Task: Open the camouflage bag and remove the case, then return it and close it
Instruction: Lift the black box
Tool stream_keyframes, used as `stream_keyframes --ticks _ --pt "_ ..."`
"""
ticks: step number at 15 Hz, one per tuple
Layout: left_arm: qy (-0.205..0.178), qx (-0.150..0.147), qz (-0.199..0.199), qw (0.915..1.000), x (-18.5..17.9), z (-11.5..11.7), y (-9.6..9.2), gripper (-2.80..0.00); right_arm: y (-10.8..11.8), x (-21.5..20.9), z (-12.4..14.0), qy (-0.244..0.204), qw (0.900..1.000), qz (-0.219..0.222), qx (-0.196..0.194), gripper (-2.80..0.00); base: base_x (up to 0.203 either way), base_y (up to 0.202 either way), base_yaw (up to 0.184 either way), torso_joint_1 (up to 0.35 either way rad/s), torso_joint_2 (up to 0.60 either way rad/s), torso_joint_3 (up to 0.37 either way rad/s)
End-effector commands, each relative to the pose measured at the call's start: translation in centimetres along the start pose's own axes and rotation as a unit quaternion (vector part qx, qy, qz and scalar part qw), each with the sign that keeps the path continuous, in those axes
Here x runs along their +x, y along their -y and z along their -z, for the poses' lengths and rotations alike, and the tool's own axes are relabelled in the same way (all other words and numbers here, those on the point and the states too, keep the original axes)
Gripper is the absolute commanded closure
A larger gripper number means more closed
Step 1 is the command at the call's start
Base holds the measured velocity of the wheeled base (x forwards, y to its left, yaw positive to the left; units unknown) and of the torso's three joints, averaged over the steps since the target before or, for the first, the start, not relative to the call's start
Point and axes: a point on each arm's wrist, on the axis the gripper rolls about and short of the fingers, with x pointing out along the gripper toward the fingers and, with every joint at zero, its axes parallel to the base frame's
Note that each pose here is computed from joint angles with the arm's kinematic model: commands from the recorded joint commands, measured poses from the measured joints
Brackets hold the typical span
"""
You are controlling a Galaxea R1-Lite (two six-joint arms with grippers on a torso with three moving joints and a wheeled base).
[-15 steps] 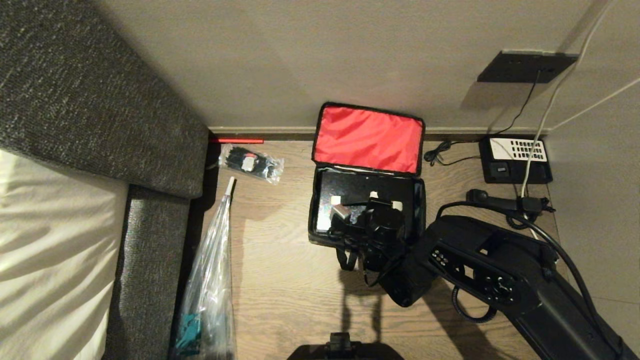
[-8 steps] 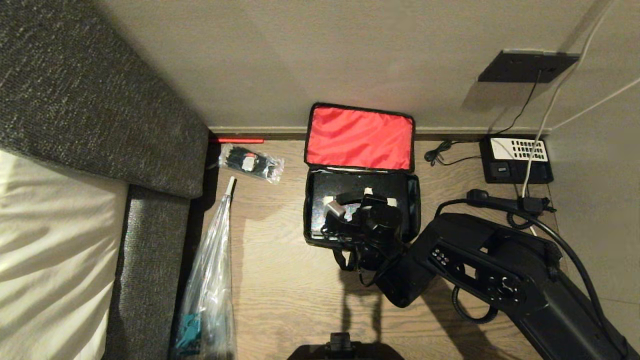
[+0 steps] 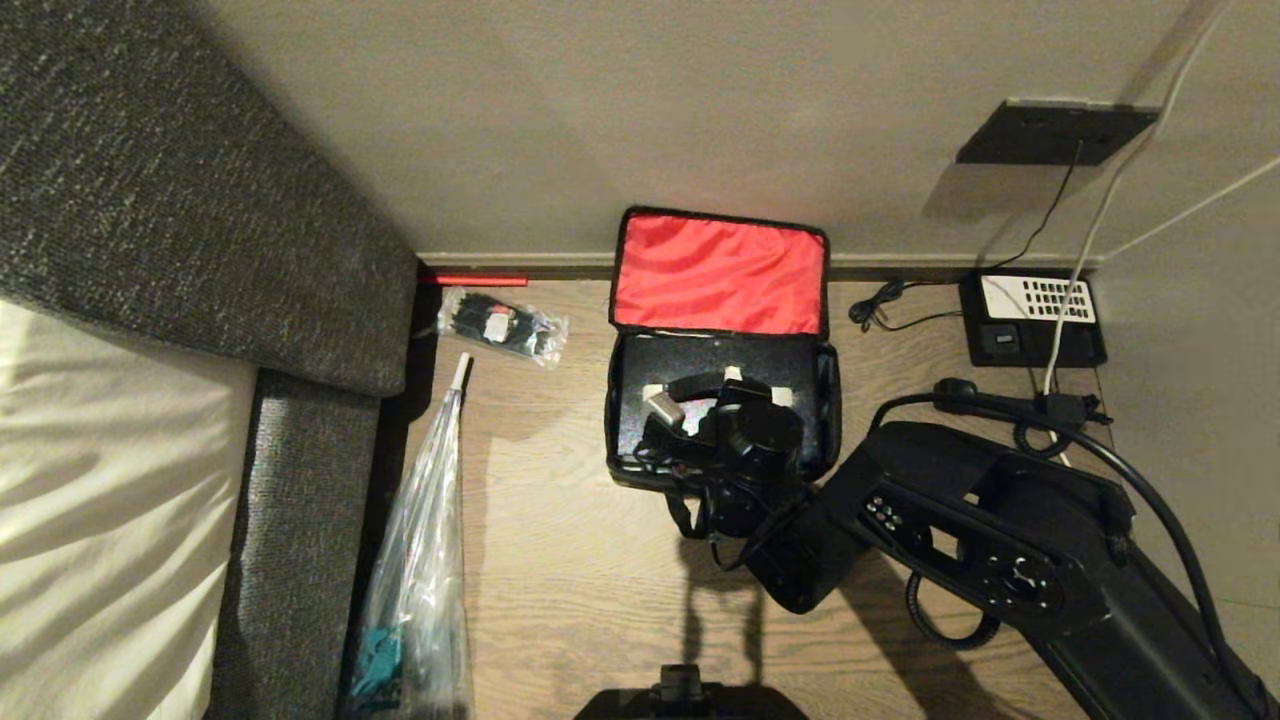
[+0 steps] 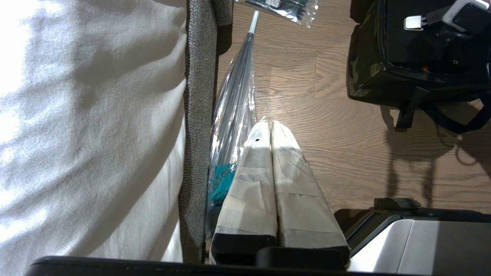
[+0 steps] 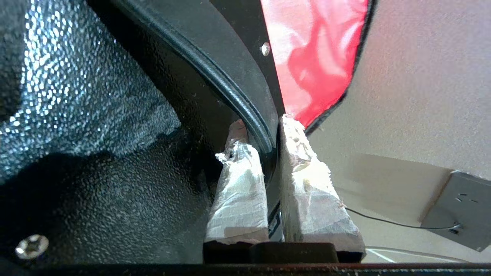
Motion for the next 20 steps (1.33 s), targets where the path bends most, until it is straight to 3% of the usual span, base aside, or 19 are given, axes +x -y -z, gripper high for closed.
stream_keyframes --ticks 1,8,20 --pt "0.0 0.0 0.0 1.0 0.0 0.0 0.0 0.0 1.4 -0.1 -0.7 0.003 1.0 0.014 0.012 0.0 0.0 0.0 0.0 0.0 0.0 0.0" --pt "0.0 0.0 0.0 1.0 0.0 0.0 0.0 0.0 3.3 -0.3 -1.4 0.009 0.999 0.027 0.029 0.0 0.0 0.0 0.0 0.0 0.0 0.0" --pt "0.0 0.001 0.0 1.0 0.0 0.0 0.0 0.0 3.7 -1.2 -2.4 0.007 0.996 0.019 0.091 0.0 0.0 0.0 0.0 0.0 0.0 0.0"
